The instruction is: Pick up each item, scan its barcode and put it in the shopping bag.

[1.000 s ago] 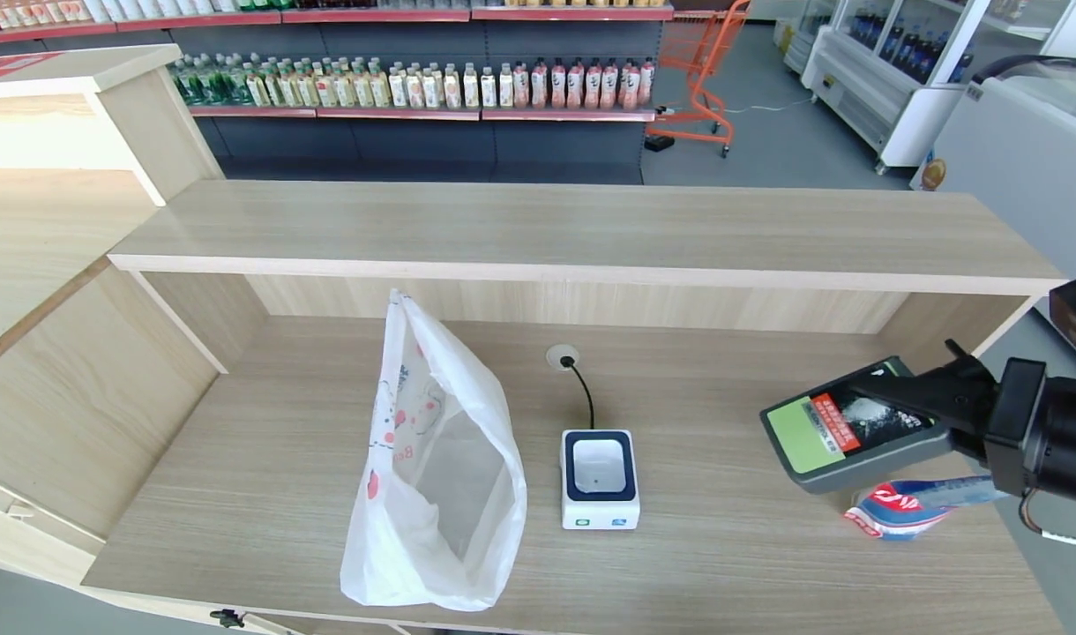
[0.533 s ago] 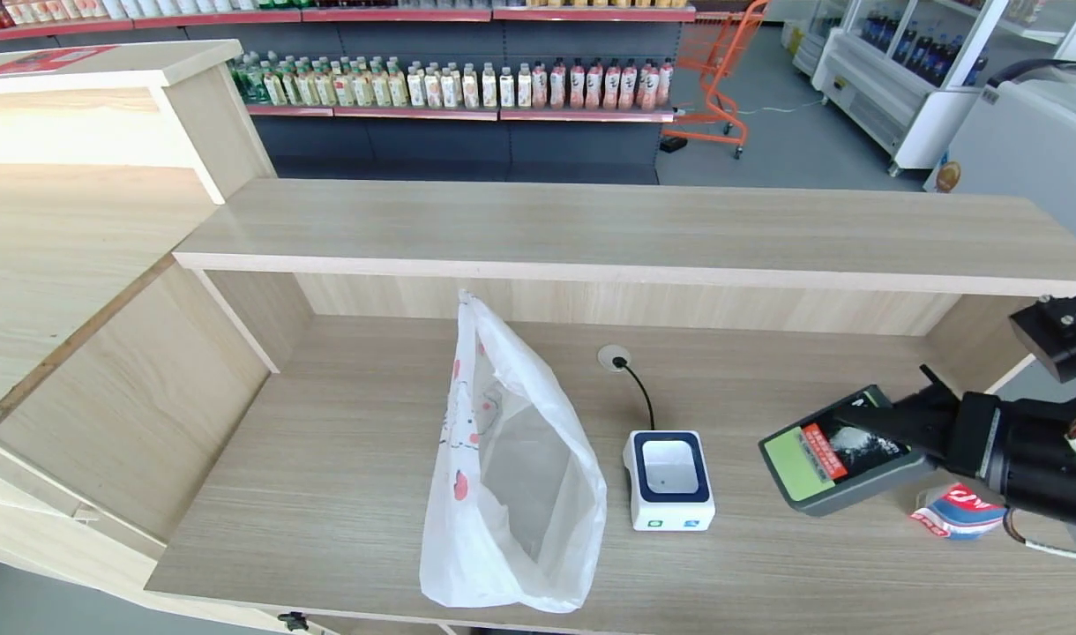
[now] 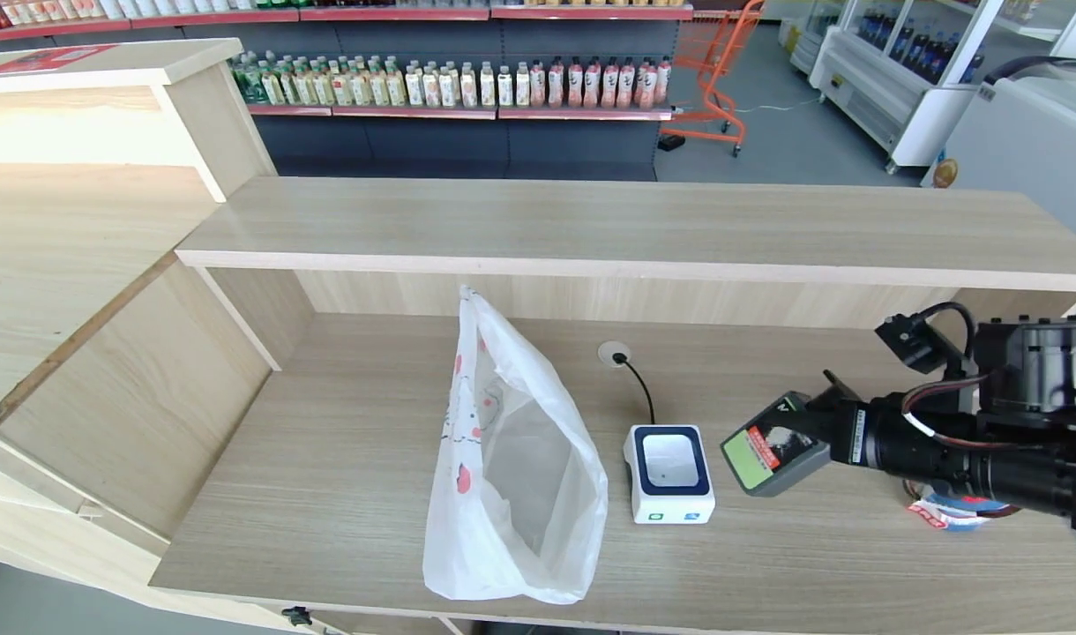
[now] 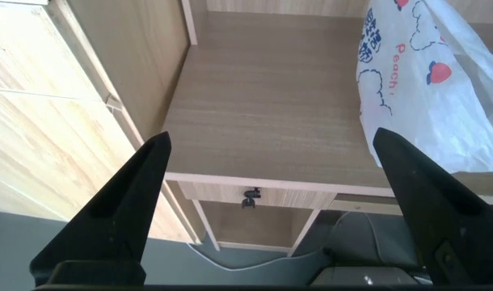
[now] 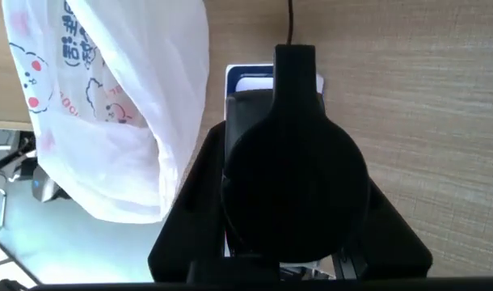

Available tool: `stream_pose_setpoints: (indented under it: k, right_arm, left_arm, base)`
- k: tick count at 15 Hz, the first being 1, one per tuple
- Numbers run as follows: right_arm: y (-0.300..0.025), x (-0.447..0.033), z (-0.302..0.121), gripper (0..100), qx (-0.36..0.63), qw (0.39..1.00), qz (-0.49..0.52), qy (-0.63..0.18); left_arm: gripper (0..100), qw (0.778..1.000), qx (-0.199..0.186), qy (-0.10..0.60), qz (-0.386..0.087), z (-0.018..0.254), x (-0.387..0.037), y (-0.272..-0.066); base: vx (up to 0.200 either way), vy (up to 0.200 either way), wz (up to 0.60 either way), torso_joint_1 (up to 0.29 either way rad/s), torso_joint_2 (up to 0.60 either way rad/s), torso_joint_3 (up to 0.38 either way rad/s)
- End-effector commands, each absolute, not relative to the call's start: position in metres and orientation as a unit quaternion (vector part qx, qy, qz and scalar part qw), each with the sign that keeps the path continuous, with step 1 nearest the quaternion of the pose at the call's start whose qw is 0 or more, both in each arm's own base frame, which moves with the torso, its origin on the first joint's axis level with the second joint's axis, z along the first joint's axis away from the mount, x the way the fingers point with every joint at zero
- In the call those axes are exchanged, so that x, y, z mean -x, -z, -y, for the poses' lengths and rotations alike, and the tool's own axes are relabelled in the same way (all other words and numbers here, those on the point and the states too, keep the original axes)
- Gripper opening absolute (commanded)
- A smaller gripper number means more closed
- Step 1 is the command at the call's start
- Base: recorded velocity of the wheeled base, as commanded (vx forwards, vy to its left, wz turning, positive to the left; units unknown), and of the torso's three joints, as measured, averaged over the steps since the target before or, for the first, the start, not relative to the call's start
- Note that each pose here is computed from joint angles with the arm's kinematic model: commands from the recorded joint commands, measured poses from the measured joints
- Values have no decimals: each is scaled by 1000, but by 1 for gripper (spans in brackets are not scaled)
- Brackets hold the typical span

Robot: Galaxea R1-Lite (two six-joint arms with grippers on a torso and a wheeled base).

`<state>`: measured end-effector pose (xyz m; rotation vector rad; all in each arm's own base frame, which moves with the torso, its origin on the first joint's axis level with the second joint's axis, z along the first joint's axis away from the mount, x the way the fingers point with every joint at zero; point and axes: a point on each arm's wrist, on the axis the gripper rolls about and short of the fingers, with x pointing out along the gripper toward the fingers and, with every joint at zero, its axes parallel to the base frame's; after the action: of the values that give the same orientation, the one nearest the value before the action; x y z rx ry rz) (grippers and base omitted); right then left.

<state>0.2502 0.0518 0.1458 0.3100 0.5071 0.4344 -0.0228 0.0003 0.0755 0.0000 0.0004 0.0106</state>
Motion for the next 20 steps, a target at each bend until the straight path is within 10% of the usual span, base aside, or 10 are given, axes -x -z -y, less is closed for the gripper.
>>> stream_pose_setpoints:
  k: [1,20]
  right_arm:
    - [-116,-273,-64,0,-143,922,-285,-220]
    - [-90,-308,-110,0,-120,923,-258,-260]
  left_arm:
    - [100,1000,0,-5,0,0,23,-75]
    - [100,1000,0,-5,0,0,23,-75]
  base:
    - [0,0,0,0,0,0]
    - [0,0,0,0,0,0]
